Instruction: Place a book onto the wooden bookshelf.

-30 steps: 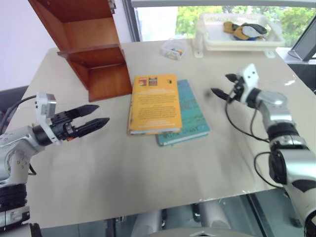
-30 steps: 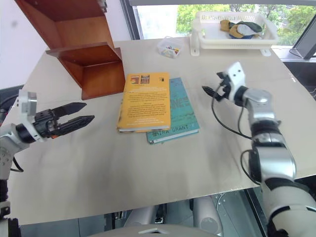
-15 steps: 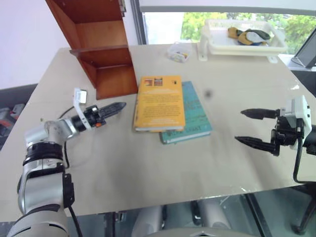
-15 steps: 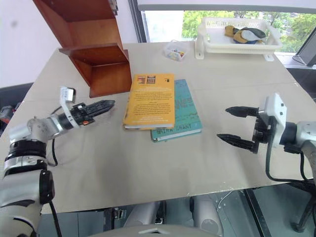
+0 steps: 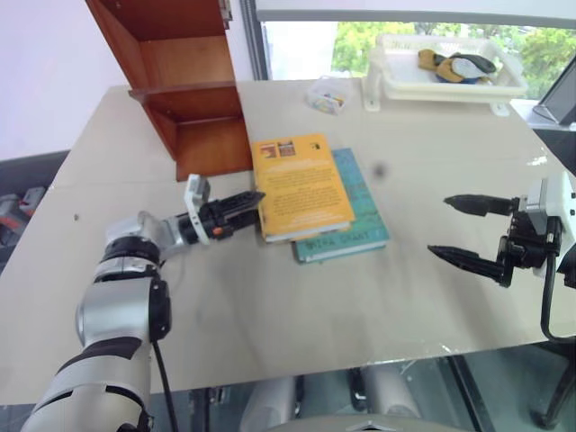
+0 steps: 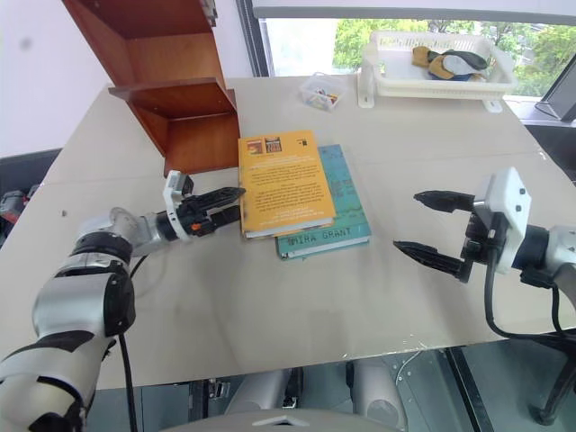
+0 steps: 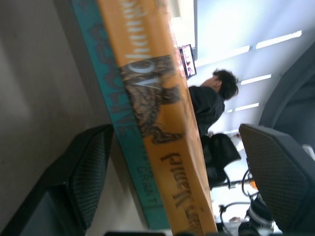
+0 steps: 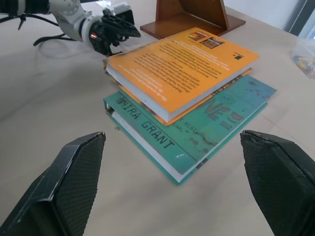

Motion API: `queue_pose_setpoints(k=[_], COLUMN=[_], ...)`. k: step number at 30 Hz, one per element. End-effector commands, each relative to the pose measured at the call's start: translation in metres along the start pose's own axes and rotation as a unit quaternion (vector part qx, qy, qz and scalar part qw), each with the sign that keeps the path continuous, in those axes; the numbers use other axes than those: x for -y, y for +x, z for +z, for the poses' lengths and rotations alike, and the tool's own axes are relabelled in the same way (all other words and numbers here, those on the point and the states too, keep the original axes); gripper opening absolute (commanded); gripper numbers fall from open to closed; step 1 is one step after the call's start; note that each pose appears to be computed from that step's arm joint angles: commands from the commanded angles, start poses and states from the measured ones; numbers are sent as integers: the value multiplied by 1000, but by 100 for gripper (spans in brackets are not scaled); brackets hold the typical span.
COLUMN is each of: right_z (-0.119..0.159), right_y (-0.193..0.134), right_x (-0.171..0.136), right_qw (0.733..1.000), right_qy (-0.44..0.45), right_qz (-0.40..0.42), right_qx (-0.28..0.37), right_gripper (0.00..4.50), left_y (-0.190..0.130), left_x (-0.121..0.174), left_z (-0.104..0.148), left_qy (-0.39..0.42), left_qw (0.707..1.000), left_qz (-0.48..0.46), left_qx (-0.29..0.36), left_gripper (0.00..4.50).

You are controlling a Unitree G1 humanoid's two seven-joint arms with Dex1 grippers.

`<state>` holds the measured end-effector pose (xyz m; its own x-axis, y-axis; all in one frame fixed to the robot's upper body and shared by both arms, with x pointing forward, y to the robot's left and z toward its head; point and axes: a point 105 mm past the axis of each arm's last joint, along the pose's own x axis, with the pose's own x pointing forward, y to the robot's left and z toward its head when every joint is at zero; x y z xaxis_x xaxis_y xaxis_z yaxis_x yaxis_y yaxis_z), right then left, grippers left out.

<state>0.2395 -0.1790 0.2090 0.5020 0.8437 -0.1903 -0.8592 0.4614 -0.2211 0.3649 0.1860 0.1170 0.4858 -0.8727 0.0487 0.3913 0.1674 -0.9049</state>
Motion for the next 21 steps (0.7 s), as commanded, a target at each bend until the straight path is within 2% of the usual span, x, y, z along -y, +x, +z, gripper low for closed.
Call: queue_pose_setpoints(k=[1,12,16,20,21], right_z=[13,15,15,17,18], right_y=[-5,-5,-5,-6,-6], right_x=[-1,-3,-2,-3,-4], right_qw=[999,999,999,999,999], right_qy=[-32,-35,-37,-40,-39], right_qz=[-8,-11,-13,-8,-4], right_qx=[10,12,13,19,23], right_gripper=[450,450,450,450,450], left_y=[7,20,25,29,29], left_x=[1,-12,-15,-13,-13], left_z=[4,14,14,8,5], left_qy=[-6,-29,-31,-42,-40], left_qw=[1000,995,994,995,996], left_qz=[-8,23,36,27,27], left_qx=[20,97,102,81,70], left_gripper=[442,442,442,260,228])
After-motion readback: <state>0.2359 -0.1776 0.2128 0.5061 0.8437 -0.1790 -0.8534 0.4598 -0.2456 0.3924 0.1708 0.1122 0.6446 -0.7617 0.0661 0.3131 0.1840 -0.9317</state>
